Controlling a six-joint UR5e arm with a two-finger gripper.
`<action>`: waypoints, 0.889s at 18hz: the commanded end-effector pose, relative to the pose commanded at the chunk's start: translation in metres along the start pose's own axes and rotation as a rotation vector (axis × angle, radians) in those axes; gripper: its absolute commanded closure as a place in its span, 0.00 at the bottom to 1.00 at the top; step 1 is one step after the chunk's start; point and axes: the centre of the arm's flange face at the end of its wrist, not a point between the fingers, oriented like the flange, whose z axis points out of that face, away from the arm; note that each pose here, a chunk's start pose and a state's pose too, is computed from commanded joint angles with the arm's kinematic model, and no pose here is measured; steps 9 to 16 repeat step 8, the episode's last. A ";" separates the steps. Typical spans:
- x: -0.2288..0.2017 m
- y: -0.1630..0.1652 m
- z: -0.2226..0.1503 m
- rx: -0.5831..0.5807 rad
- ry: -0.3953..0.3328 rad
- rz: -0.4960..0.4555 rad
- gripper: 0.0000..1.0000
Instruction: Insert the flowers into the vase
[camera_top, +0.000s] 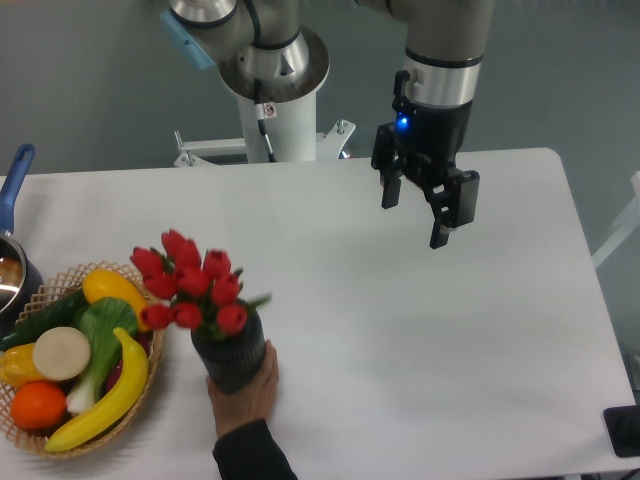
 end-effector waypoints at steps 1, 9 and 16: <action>0.002 0.002 -0.003 -0.002 -0.004 -0.003 0.00; 0.006 0.006 -0.002 -0.004 0.000 -0.012 0.00; 0.006 0.006 -0.002 -0.004 0.000 -0.012 0.00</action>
